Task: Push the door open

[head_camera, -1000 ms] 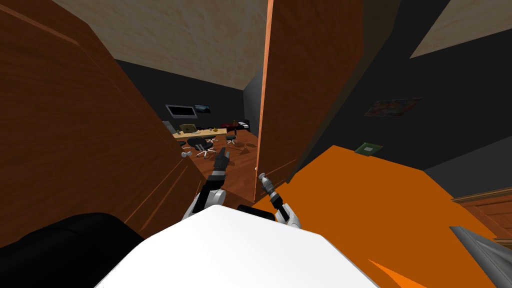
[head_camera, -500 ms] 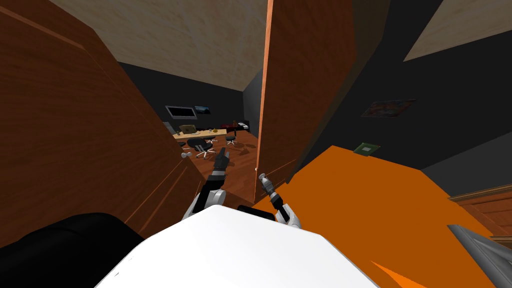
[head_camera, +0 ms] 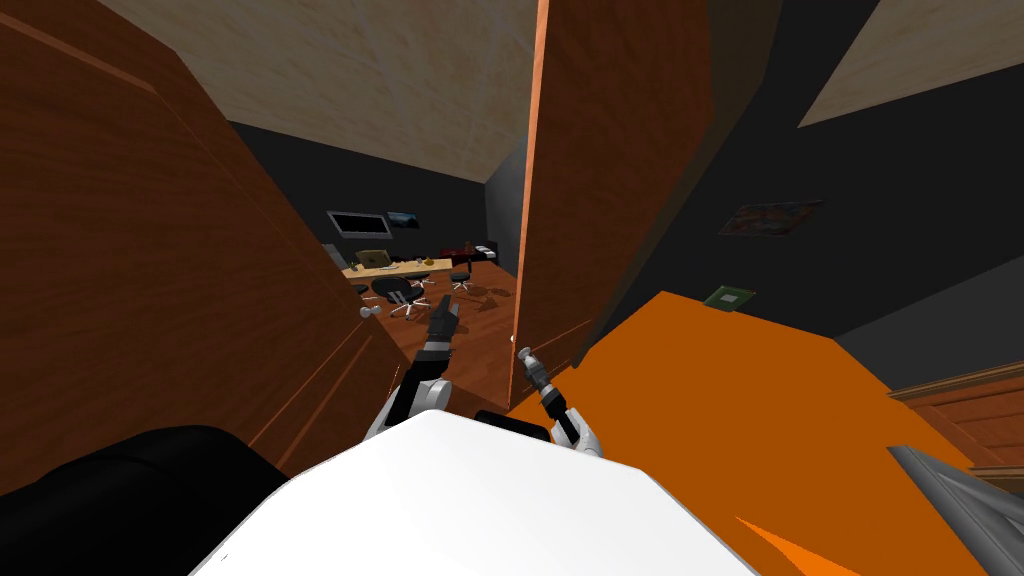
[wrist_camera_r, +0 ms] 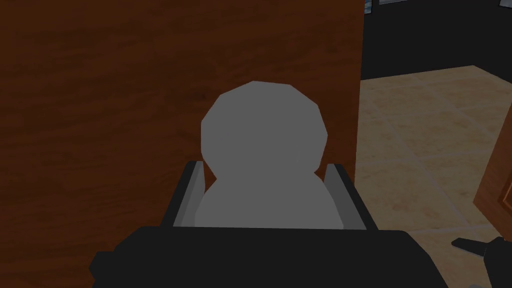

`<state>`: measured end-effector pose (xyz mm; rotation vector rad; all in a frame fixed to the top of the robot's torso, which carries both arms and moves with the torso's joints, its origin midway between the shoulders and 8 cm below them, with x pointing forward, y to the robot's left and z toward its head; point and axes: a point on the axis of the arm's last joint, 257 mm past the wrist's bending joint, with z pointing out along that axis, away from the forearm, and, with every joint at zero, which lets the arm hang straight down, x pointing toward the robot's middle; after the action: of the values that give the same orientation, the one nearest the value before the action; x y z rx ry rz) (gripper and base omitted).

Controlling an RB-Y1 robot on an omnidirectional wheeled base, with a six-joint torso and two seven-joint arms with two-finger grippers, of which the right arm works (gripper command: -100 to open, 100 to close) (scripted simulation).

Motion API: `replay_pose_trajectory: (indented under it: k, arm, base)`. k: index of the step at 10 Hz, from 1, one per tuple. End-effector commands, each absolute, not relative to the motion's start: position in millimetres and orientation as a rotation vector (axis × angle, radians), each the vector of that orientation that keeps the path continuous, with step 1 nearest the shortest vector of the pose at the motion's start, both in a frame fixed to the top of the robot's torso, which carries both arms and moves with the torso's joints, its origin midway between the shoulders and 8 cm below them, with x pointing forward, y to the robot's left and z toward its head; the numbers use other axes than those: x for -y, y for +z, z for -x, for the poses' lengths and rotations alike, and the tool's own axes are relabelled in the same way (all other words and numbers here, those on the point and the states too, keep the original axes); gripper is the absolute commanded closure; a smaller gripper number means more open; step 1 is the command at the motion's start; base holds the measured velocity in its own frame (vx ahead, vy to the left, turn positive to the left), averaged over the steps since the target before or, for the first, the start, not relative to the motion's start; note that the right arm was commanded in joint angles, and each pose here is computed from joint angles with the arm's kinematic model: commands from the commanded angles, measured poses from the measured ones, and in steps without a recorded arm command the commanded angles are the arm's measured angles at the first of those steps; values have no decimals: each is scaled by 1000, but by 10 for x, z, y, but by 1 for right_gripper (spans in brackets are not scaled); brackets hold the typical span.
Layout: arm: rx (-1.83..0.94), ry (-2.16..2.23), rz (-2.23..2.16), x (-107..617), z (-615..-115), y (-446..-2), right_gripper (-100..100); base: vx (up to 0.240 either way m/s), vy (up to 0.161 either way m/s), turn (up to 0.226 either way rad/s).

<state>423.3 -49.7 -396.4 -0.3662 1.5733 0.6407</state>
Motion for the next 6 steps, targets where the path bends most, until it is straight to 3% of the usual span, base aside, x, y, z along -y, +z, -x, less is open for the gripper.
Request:
replay_pose_trajectory:
  k: [1, 6]
  arm:
    - [-1580, 680, 318, 509, -4267, -3933, 100]
    - [-1608, 772, 211, 528, -4286, -3928, 100]
  base:
    - [35, 32, -23]
    - [24, 23, -17]
